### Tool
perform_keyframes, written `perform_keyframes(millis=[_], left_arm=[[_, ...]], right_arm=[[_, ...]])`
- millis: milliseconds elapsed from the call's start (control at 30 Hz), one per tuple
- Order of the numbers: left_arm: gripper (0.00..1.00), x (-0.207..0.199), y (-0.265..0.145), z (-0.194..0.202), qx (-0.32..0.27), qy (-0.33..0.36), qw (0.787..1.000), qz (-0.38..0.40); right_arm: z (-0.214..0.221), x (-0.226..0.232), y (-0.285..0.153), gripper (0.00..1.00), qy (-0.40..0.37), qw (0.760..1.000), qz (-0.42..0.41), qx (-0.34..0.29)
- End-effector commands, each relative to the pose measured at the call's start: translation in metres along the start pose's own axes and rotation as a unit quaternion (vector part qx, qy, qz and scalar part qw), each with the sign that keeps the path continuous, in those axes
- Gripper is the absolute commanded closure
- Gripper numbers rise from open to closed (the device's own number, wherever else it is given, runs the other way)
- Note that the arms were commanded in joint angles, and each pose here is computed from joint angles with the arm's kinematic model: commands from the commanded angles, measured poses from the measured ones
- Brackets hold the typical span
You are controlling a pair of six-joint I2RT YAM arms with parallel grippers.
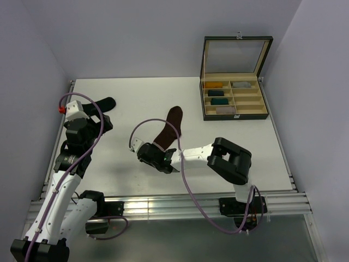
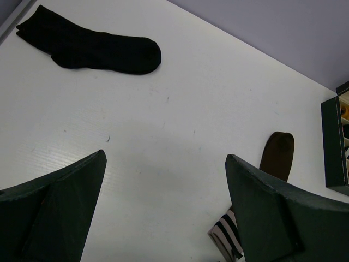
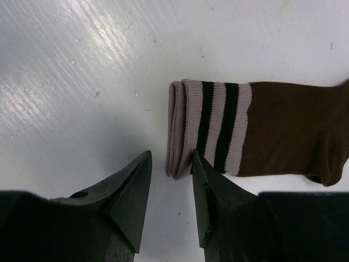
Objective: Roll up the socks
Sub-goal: Roll the sock at the center of the board.
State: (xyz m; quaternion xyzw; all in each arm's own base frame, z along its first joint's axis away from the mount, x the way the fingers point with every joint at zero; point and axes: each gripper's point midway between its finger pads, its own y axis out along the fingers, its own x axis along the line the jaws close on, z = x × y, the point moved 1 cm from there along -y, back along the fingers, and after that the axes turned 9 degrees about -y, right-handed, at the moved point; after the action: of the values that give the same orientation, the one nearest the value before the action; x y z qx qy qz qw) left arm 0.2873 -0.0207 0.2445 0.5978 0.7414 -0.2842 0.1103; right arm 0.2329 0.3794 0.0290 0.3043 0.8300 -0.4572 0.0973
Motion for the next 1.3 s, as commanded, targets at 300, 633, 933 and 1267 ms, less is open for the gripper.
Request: perform_keyframes(millis=[300,633,933,1267], left_arm=[[0.04,-0.004,-0.003,-0.009,-0.014,0.001,1.0,0.01],[0.04,-0.003,-0.002,-0.008,-0.012,0.0,1.0,0.007],[0.04,-0.004,-0.001,-0.005,-0.006,0.001,1.0,0.008],[0.02,-0.011,0.008,0.017,0.054,-0.02,0.998,0.014]], right_arm=[[0.019,0.014,0.011,0.63,-0.007,0.999,-0.015,0.033],[0.045,0.022,0.023,0.73,-0.011,0.996,-0.01,0.09],[0.037,0.016,0.02,1.0,0.039,0.996,-0.041,0.076],[0.012,0.0,0.011,1.0,0.201,0.965,-0.165,0.026]])
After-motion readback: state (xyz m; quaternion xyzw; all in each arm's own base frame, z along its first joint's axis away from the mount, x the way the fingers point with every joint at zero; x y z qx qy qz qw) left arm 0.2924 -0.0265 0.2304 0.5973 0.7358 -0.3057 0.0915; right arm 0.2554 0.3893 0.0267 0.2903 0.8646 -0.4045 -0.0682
